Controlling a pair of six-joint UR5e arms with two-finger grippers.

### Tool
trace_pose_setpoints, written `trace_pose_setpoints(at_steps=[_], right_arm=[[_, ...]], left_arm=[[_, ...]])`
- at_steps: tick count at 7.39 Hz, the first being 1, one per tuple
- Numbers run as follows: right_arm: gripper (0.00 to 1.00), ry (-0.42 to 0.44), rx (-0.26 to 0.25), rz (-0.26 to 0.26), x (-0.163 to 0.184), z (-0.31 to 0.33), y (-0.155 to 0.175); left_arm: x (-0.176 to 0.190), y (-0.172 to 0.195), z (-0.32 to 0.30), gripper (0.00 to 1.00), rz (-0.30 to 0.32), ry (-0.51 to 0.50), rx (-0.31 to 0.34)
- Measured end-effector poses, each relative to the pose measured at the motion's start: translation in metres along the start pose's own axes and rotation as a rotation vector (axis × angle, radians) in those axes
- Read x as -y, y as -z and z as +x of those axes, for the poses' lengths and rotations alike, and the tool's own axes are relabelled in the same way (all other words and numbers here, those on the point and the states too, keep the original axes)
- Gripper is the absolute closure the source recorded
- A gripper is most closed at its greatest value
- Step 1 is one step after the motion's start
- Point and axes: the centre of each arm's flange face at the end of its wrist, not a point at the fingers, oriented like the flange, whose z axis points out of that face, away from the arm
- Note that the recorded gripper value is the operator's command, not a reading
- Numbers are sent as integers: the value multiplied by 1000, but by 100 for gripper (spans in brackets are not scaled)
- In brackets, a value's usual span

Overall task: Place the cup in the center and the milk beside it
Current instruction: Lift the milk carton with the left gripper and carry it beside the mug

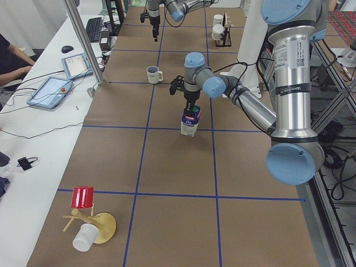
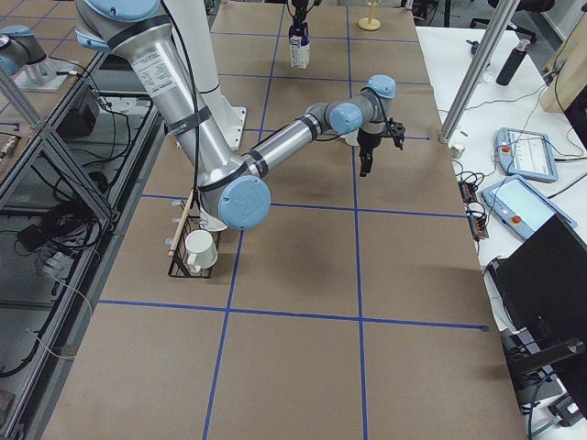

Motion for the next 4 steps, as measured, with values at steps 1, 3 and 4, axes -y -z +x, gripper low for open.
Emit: trace_pose_setpoints(at_steps=[1,3,4], right_arm=[[0,-1,0,0,0,0,0],[0,-3,0,0,1,2,1],[0,-4,0,0,0,3,0]], left_arm=[[36,12,38,100,-19,17,22],[95,28,101,100,-43,41,49],[124,28,126,100,-48,46,52]])
